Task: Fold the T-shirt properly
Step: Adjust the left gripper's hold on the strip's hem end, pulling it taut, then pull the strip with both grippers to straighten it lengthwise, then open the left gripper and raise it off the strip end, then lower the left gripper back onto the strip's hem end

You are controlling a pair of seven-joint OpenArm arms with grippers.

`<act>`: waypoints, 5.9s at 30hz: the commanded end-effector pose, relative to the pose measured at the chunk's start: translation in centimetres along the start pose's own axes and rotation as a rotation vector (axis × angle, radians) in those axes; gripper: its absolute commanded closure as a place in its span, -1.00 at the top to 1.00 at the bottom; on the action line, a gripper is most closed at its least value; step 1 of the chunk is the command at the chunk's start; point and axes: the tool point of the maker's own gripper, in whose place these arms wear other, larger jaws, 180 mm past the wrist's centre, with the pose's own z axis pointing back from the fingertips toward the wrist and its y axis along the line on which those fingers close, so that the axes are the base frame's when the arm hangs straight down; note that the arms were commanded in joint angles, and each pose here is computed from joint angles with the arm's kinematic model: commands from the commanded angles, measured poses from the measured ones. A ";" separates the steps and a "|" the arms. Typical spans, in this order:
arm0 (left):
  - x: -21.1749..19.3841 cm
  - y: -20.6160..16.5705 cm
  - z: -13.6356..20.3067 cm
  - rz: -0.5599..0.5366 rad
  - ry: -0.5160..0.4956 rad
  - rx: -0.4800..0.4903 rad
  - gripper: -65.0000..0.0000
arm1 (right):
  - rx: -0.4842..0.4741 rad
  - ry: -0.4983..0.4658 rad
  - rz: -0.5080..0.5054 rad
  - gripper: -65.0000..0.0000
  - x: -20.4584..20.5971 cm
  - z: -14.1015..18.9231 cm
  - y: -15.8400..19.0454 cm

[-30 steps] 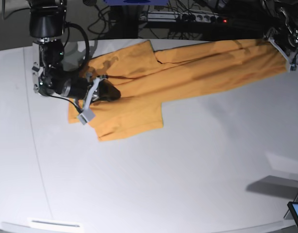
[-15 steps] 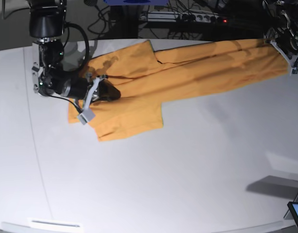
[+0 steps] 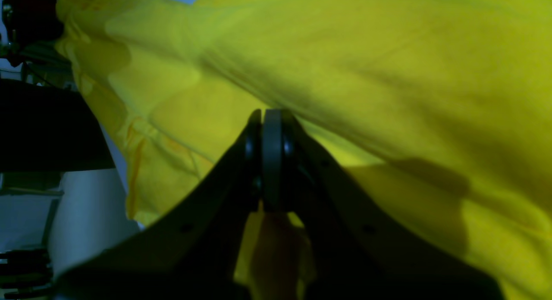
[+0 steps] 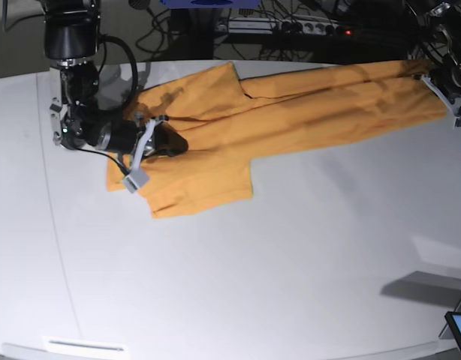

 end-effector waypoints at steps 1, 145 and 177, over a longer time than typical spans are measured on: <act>1.2 0.7 0.2 -0.018 -0.017 0.014 -1.00 | -0.069 0.155 0.007 -0.98 -3.2 0.1 -1.2; 14.7 3.4 6.5 -0.110 -0.272 0.345 0.03 | -0.432 -0.155 0.228 -0.12 10.5 13.0 -4.5; 14.5 2.9 1.9 0.299 -0.478 -0.299 0.03 | -0.429 -0.116 0.219 -0.12 6.7 13.0 -2.7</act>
